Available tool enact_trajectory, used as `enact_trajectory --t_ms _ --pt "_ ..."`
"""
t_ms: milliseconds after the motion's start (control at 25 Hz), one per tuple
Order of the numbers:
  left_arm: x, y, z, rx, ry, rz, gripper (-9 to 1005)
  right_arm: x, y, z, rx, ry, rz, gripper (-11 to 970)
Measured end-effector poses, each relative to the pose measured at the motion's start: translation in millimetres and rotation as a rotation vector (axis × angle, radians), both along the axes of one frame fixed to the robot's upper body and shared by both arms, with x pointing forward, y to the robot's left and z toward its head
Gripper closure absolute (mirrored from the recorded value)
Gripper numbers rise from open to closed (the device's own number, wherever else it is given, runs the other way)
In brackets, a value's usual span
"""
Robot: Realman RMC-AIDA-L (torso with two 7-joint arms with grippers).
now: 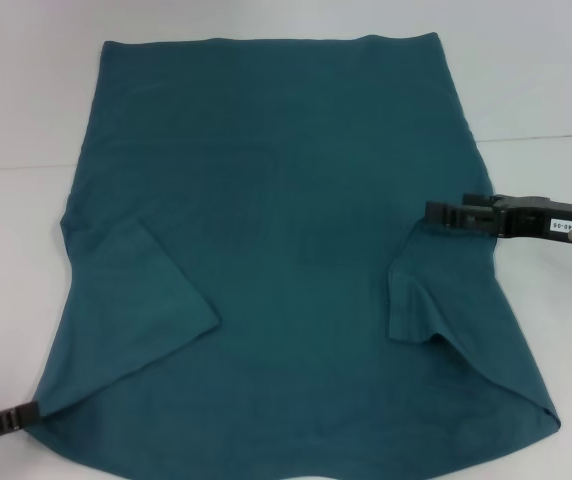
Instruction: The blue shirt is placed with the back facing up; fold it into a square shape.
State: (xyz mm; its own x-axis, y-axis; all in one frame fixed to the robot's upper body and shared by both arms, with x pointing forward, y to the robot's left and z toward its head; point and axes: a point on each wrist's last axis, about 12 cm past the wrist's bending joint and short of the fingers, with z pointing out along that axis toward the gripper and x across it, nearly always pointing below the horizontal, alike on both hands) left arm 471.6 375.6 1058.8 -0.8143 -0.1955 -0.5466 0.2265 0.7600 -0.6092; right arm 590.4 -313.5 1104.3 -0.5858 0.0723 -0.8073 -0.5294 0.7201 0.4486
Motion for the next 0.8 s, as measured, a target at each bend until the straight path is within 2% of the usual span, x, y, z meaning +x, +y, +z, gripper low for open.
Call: enact_trajectory --t_ms 320,800 --pt "-1.7 -2.1 0.5 -0.003 0.044 -0.035 89 0.4 -0.1 -0.1 0.001 0.016 -0.004 14" --pt "14.7 -15.7 1.3 0.008 0.058 -0.094 90 0.4 0.2 0.2 0.002 0.017 -0.002 15"
